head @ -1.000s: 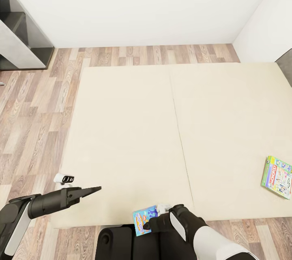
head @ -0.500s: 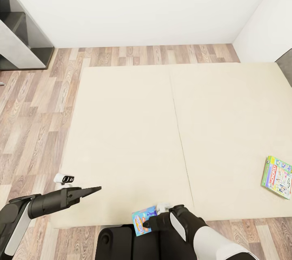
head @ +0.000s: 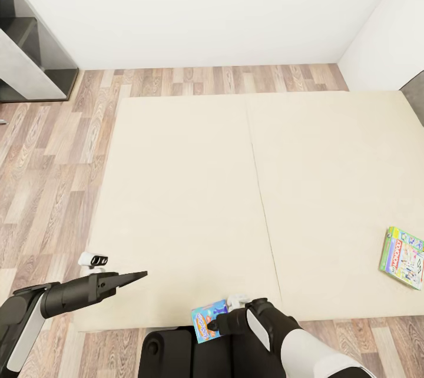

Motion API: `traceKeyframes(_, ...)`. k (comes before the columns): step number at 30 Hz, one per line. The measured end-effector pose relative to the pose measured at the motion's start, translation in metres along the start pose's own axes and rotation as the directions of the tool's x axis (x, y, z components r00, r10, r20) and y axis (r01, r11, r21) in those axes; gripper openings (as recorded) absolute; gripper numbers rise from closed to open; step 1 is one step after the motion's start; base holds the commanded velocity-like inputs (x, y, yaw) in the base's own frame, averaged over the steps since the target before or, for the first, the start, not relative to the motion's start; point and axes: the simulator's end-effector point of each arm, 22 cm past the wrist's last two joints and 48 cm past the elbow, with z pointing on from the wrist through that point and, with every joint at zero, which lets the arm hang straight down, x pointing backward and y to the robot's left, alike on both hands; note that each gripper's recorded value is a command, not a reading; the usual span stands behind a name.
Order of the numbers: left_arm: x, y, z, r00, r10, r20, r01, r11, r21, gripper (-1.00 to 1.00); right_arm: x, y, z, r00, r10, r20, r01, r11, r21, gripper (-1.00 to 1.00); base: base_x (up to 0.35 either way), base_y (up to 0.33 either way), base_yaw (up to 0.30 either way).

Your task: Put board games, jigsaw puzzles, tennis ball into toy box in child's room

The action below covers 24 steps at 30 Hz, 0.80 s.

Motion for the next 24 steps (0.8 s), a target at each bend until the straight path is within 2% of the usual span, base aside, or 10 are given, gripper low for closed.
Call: traceKeyframes(24, 0.0001, 0.0, 0.0002, 1.0, -0.001, -0.001, 0.001, 1.0, 0.0, 1.0, 0.0002, 0.0003, 0.0001, 1.0, -0.001, -0.001, 0.001, 1.0, -0.001, 1.0, 0.0, 0.0, 0.0)
